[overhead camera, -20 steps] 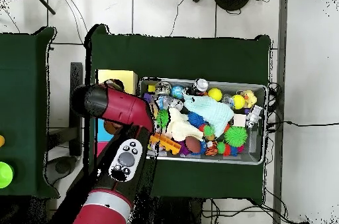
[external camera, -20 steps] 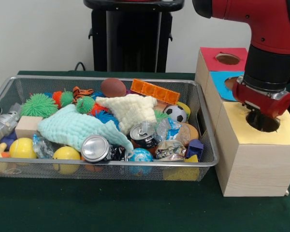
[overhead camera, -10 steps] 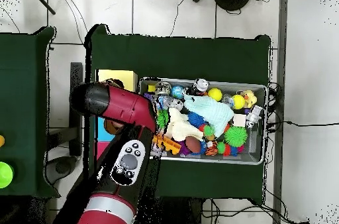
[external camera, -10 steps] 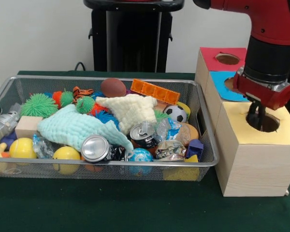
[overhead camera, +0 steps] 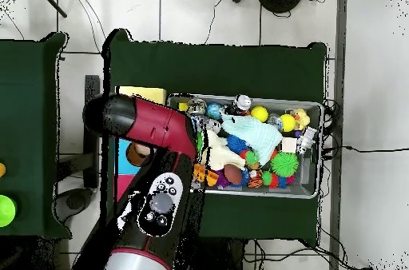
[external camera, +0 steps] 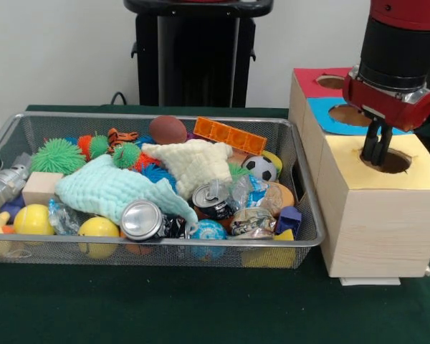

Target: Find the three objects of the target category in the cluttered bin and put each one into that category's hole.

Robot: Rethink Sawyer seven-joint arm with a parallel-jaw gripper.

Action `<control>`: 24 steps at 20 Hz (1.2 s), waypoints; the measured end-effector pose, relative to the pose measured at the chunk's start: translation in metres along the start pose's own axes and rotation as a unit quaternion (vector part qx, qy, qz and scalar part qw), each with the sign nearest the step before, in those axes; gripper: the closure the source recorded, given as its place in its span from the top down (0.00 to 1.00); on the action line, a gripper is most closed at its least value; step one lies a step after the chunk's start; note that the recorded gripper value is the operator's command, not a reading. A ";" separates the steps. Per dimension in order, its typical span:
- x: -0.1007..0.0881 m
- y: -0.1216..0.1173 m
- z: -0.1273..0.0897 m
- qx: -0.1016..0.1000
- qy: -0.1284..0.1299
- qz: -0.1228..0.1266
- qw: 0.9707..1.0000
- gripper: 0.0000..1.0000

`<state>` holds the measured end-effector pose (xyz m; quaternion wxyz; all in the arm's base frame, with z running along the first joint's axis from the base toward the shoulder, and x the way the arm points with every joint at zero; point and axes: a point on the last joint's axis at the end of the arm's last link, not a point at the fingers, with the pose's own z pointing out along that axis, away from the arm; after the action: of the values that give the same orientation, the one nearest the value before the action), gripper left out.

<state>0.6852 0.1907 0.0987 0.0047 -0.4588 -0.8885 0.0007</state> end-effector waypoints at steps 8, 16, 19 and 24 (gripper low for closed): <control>-0.002 -0.013 -0.027 0.022 0.012 -0.020 0.999 0.00; -0.002 -0.012 -0.027 0.020 0.016 -0.023 0.999 0.00; -0.002 -0.012 -0.027 0.020 0.016 -0.023 0.999 0.00; -0.003 -0.009 -0.025 0.019 0.015 -0.024 0.999 1.00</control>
<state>0.6793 0.1830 0.1233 0.0268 -0.4368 -0.8991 0.0105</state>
